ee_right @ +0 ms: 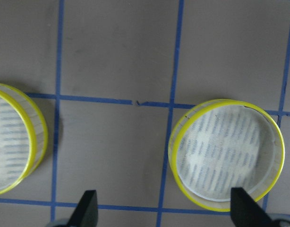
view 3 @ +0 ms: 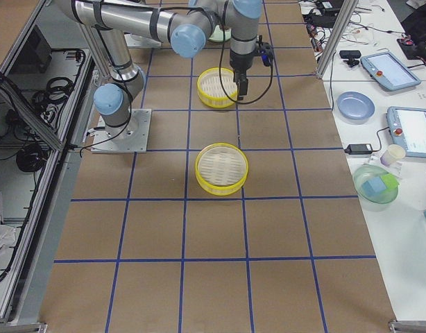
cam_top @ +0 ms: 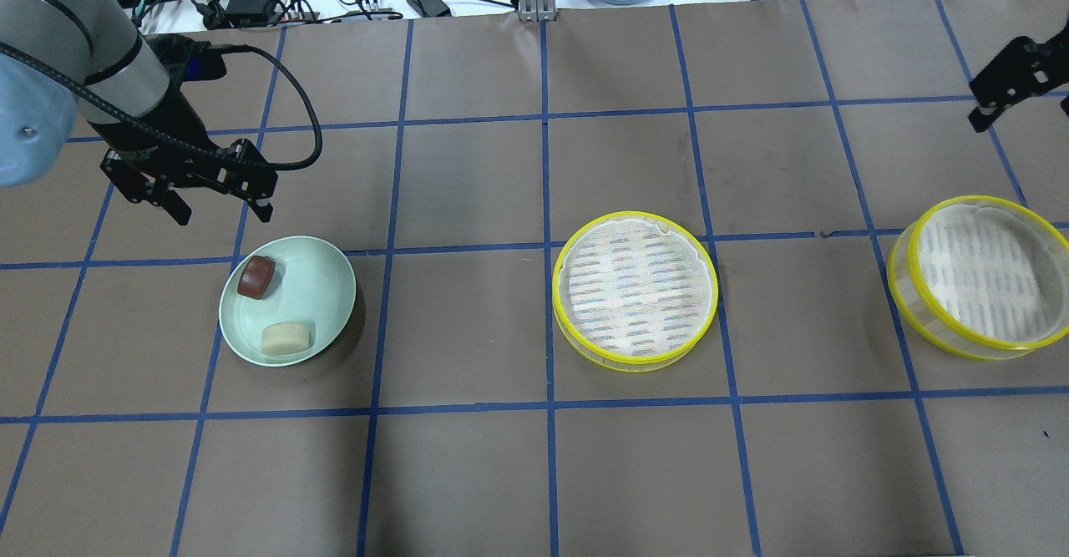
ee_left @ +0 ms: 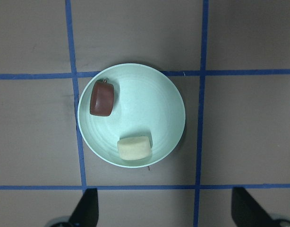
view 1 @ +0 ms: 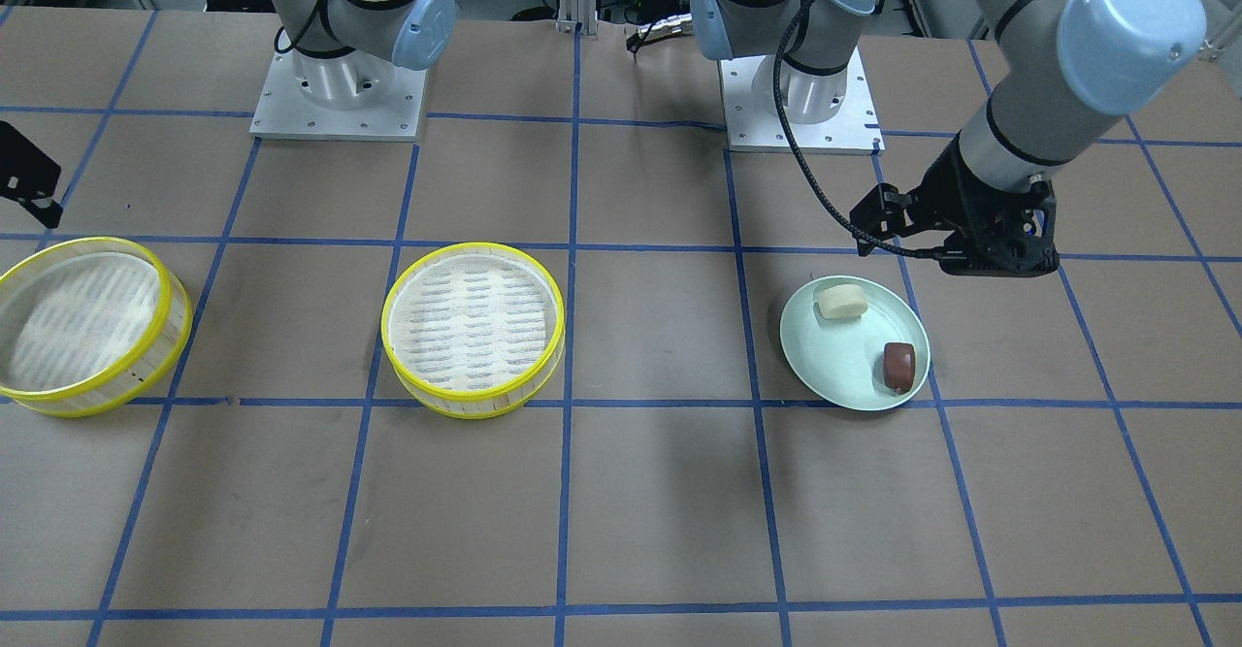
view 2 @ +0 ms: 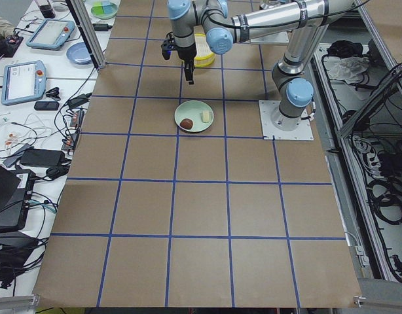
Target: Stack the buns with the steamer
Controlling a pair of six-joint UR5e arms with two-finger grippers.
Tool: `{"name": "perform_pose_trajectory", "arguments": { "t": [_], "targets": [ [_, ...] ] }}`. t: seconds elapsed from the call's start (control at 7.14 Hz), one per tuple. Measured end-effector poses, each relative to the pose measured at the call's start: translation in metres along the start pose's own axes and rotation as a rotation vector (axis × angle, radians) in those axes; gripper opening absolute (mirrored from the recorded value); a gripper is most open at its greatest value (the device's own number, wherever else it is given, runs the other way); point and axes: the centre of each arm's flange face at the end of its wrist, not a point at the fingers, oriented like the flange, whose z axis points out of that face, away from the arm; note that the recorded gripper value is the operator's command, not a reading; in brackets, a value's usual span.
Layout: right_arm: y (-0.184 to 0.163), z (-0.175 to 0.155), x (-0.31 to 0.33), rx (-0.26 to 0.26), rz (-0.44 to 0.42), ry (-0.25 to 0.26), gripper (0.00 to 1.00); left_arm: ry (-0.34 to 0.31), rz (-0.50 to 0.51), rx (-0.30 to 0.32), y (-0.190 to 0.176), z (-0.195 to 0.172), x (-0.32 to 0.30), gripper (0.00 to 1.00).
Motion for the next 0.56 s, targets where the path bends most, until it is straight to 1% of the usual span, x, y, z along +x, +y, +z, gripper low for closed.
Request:
{"name": "perform_pose_trajectory", "arguments": {
  "t": [0.14, 0.28, 0.42, 0.56],
  "targets": [
    [-0.002, 0.03, 0.048, -0.029, 0.005, -0.023, 1.0, 0.01, 0.003, -0.053, -0.007, 0.028, -0.004, 1.0],
    [-0.01, 0.065, 0.086, -0.049, 0.006, -0.011, 0.99, 0.018, 0.003, -0.101, -0.015, 0.052, -0.007, 1.0],
    [-0.02, 0.106, 0.115, -0.083, -0.012, 0.02, 0.95, 0.026, 0.003, -0.147, -0.024, 0.074, -0.01, 1.0],
    [-0.027, 0.138, 0.132, -0.111, -0.061, 0.043, 0.9, 0.037, -0.004, -0.19, -0.033, 0.096, -0.015, 1.0]
  ]
}}
